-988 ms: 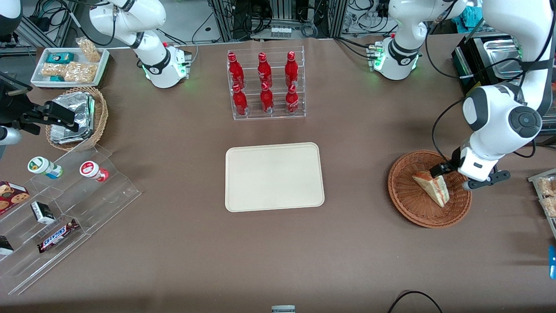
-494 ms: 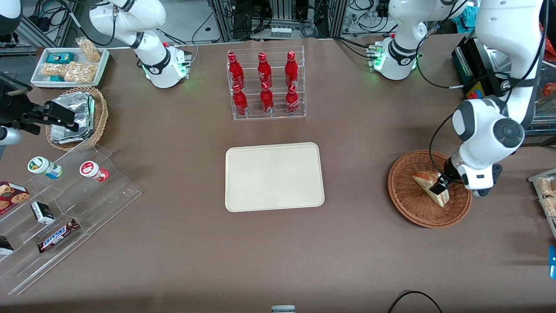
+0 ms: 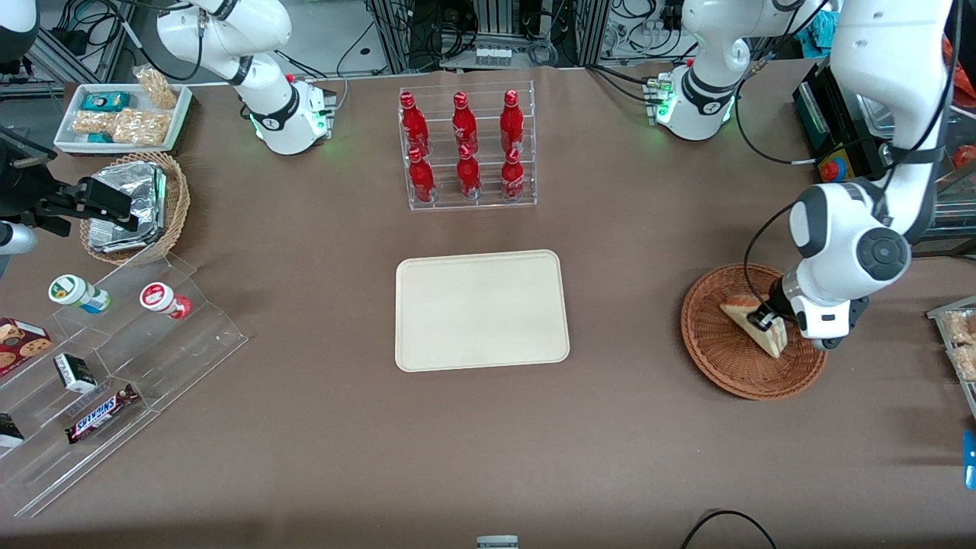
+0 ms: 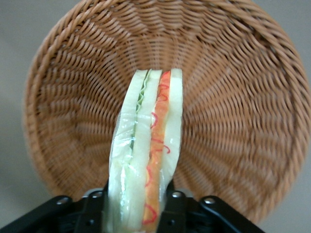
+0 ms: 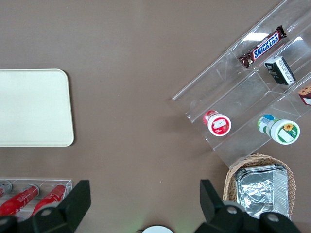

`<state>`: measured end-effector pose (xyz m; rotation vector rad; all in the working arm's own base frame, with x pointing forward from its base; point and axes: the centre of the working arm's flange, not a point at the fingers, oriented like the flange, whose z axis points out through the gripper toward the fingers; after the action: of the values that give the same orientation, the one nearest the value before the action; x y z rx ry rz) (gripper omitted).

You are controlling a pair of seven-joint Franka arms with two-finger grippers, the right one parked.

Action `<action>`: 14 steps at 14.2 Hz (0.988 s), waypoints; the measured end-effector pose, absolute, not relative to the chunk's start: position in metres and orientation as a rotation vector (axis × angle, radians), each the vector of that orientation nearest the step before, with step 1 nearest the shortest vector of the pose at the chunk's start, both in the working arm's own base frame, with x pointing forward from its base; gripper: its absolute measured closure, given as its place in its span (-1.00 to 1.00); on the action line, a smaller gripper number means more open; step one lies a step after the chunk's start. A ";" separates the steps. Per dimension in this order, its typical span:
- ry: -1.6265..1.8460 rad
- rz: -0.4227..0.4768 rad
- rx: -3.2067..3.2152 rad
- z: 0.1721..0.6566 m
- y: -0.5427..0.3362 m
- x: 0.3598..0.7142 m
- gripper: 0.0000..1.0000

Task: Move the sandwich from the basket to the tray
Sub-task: 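Lift the sandwich and carry it over the cream tray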

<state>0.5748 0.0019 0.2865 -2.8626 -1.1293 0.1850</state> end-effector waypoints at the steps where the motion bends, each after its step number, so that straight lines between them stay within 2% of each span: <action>1: -1.052 0.229 -2.879 0.309 -0.009 0.580 0.47; 2: -0.960 0.250 -2.904 0.329 -0.026 0.586 0.60; 4: -0.680 0.244 -2.988 0.351 -0.075 0.594 0.66; 8: -0.249 0.263 -3.079 0.333 -0.208 0.590 0.71; 11: -0.158 0.266 -3.103 0.313 -0.318 0.576 0.71; 14: -0.204 0.198 -3.119 0.295 -0.415 0.554 0.71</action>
<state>0.5535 -0.4154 0.2952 -3.1187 -0.2041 0.1982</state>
